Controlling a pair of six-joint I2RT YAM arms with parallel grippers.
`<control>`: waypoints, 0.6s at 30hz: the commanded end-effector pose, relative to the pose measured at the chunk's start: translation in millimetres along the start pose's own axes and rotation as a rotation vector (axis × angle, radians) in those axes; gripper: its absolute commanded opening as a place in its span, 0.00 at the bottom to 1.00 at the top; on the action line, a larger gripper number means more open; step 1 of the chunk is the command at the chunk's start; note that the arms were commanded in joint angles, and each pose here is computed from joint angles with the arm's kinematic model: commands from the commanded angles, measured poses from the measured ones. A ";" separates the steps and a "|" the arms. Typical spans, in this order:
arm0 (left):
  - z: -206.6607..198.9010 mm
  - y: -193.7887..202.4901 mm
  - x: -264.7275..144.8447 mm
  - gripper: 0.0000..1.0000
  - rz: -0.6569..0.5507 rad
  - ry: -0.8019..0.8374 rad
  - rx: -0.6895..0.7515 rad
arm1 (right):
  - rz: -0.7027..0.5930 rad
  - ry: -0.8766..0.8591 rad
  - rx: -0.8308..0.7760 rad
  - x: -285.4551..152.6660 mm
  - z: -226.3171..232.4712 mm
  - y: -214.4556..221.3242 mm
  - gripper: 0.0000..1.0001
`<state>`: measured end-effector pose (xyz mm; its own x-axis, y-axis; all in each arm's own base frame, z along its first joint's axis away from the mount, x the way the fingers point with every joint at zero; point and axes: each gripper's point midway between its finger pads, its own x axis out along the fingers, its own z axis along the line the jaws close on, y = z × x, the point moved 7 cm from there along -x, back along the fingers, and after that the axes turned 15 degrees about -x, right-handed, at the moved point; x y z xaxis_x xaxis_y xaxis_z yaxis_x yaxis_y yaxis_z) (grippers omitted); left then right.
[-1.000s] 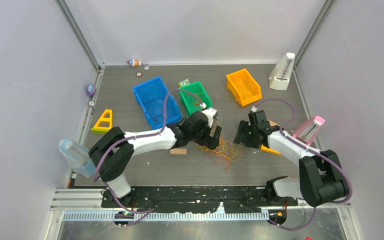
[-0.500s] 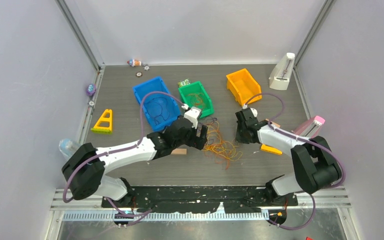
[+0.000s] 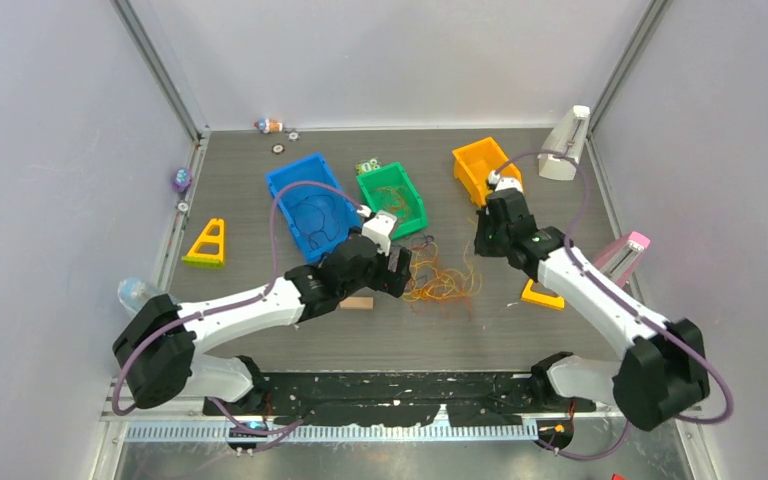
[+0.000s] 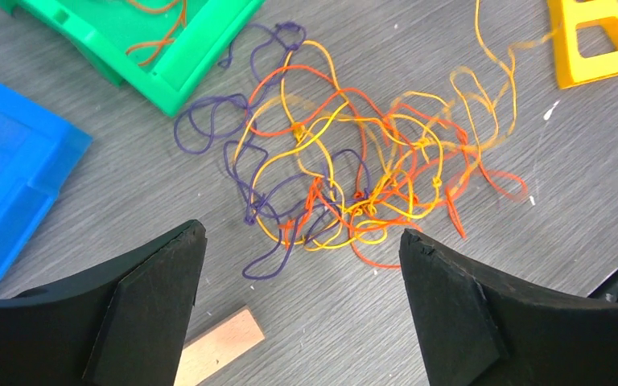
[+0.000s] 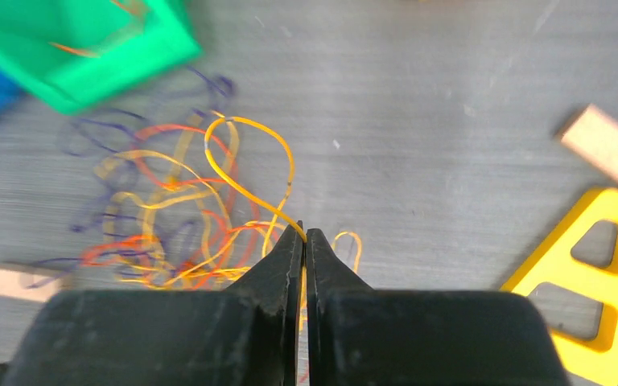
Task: Untangle the cables
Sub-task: Untie the cable.
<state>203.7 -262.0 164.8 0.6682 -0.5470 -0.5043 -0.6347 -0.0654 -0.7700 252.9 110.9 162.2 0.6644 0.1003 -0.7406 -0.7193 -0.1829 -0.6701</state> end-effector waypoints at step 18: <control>-74.4 -105.9 -49.5 0.99 -0.377 0.419 0.205 | -0.693 -0.513 -0.123 -182.3 29.1 -119.7 0.06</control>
<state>198.9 -276.0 241.7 0.5978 -0.7740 -0.2088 -0.4176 -0.0784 -0.9052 220.4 136.5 340.3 0.7817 0.5724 -0.2476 -0.2543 -0.0700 -0.9646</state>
